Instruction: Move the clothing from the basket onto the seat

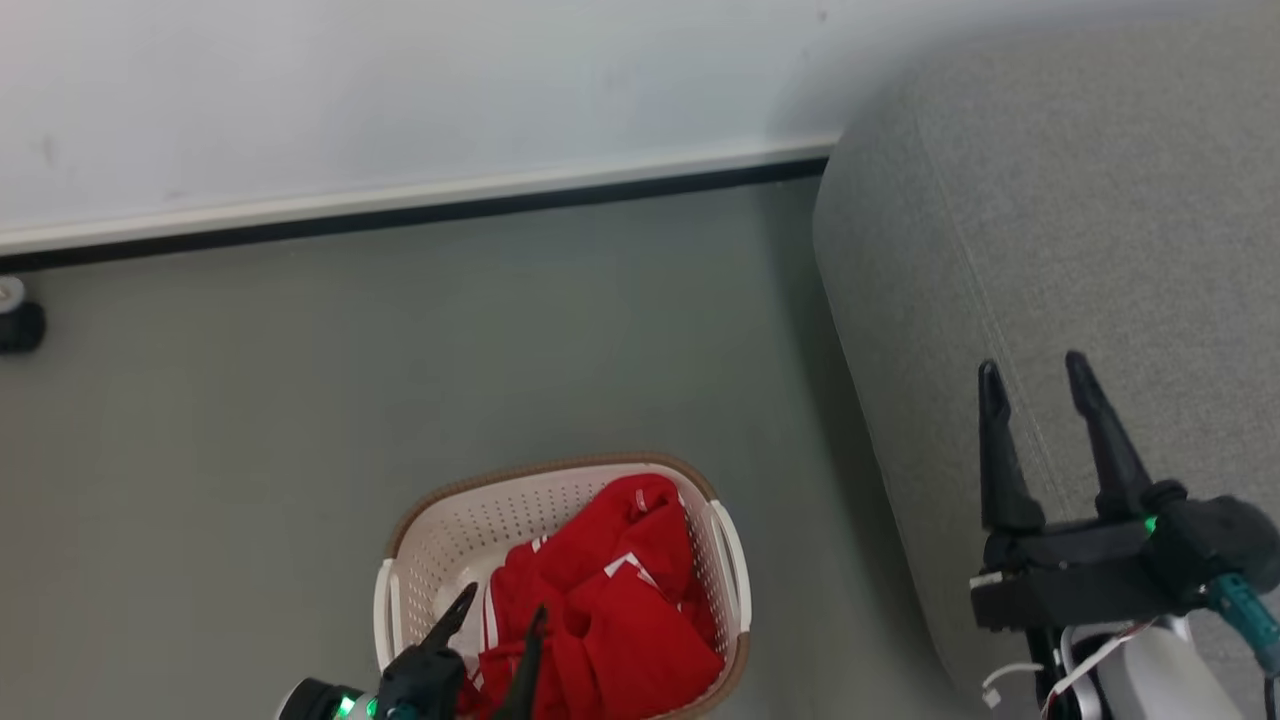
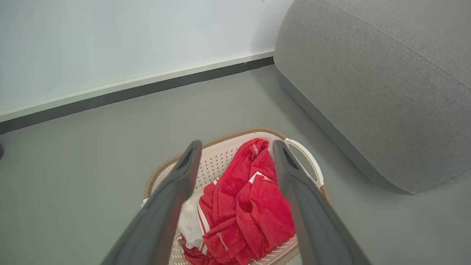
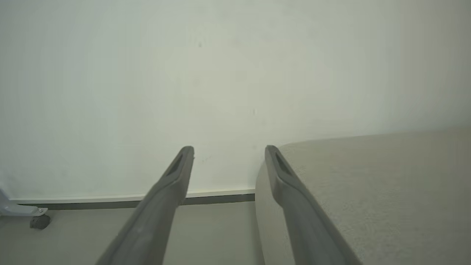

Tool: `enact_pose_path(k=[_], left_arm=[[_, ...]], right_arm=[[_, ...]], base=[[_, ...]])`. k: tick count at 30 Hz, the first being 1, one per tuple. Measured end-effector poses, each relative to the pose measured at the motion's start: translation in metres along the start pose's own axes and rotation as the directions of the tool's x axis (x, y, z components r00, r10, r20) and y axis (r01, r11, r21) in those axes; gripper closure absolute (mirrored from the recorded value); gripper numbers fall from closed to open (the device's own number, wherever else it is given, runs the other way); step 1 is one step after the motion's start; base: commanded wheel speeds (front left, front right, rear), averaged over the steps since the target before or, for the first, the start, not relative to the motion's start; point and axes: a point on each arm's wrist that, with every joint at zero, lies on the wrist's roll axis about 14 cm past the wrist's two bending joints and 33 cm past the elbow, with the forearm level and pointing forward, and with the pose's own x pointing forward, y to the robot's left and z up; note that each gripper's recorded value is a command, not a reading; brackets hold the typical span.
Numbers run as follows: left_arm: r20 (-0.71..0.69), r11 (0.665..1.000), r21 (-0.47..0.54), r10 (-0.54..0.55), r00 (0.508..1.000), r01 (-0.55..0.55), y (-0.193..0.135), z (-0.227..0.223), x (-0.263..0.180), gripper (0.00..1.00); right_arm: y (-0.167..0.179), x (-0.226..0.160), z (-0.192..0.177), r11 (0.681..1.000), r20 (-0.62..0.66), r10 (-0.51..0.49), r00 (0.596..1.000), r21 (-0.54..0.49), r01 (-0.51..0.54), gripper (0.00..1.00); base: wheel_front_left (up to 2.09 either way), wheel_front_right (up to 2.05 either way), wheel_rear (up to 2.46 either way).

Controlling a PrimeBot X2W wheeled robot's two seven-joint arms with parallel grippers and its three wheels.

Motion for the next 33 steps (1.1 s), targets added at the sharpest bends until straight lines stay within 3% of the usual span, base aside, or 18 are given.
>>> enact_pose_path(k=[11,20,33], left_arm=[[-0.177,0.992,0.006,-0.124,0.976,0.127,-0.024,-0.048,0.039,0.0],[-0.294,0.977,0.007,-0.201,0.934,0.212,-0.036,-0.085,0.066,0.0],[-0.481,0.97,-0.013,-0.217,0.849,0.241,-0.026,-0.15,0.094,0.0]], right_arm=[[-0.035,0.035,0.002,0.996,0.04,-0.058,0.998,-0.058,0.06,0.0],[-0.044,0.056,-0.016,0.994,0.028,-0.065,0.997,-0.084,0.068,0.0],[-0.056,0.088,-0.051,0.99,0.012,-0.064,0.998,-0.122,0.065,0.0]], base=[[0.0,0.0,0.0],[0.0,0.0,0.0],[0.0,0.0,0.0]])
